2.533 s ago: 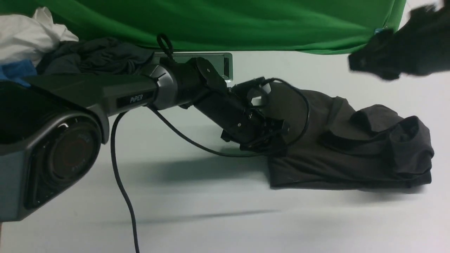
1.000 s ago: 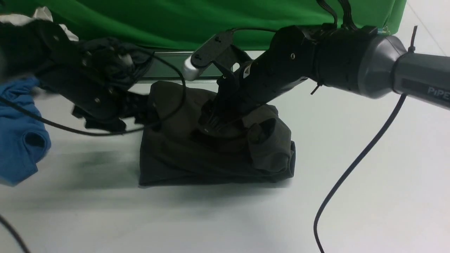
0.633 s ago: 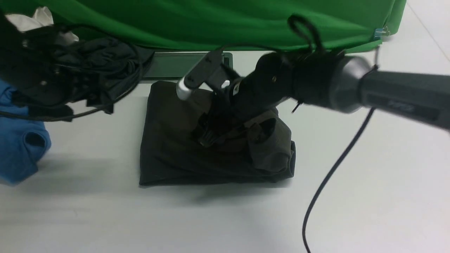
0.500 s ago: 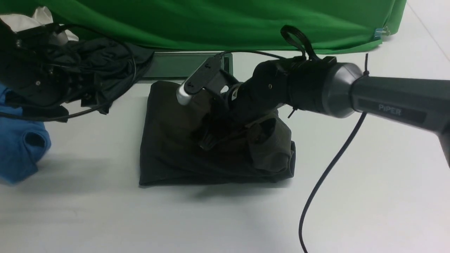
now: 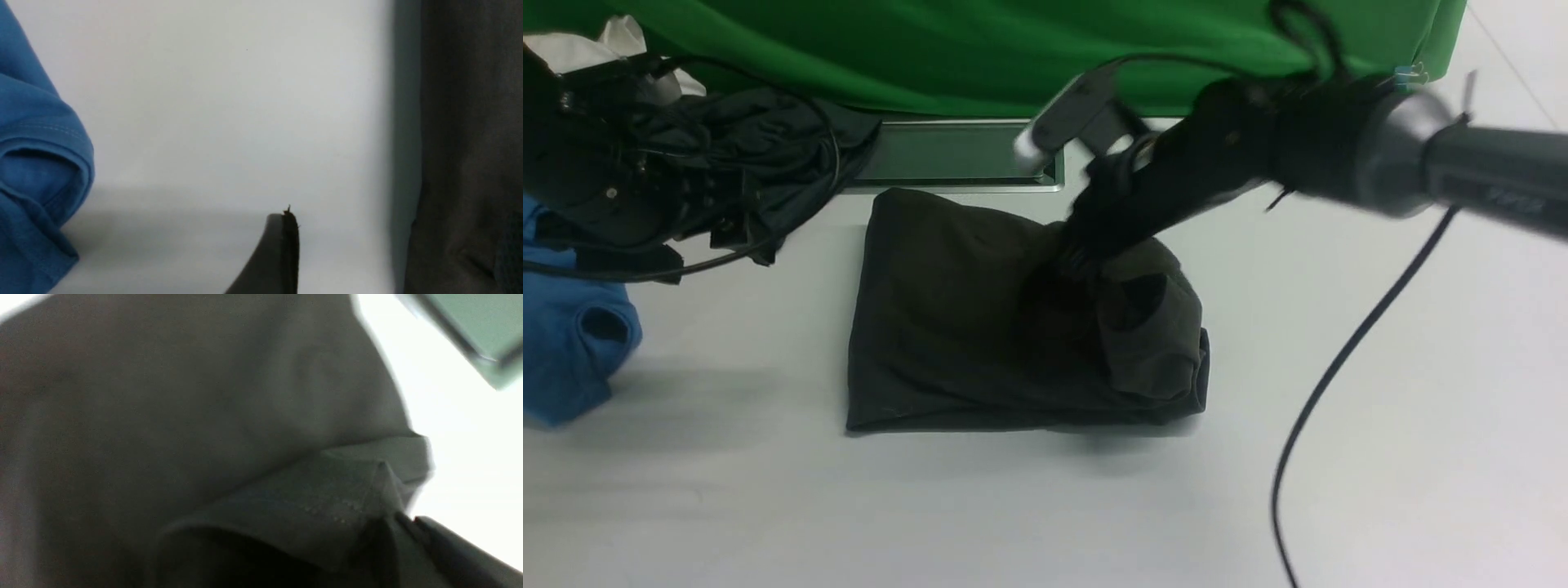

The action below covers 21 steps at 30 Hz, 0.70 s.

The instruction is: Fold a long-sleeved shirt on a white desktop.

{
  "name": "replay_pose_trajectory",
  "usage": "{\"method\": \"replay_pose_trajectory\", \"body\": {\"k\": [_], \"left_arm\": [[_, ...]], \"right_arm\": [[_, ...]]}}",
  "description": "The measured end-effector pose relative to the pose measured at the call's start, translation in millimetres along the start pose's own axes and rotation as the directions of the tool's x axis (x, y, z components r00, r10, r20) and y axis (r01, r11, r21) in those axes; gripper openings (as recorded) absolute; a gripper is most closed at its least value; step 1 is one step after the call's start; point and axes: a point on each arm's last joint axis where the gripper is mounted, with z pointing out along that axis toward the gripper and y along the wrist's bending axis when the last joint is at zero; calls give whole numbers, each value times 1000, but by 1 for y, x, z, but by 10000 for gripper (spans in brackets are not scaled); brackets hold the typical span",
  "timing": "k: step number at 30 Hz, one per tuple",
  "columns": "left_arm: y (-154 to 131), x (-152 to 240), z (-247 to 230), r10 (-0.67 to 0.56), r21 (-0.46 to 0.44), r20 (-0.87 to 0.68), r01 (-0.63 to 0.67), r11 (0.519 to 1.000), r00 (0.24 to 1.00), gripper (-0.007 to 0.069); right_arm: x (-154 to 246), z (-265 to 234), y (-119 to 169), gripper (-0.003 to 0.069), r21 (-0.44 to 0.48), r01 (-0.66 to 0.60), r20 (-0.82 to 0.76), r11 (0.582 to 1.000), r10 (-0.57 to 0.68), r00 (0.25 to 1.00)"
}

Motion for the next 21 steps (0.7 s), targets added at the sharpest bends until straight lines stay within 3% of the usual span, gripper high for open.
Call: {"method": "replay_pose_trajectory", "body": {"k": [10,15,21], "left_arm": [[0,0,0,0,0,0,0,1000,1000,666],[0,0,0,0,0,0,0,1000,1000,654],[-1,0,0,-5,6,-1,5,1000,1000,647]], "right_arm": [[28,-14,-66,17,101,-109,-17,989,111,994],[54,-26,-109,33,169,-208,-31,964,216,976],[54,-46,-110,101,140,-335,-55,932,345,937]]}}
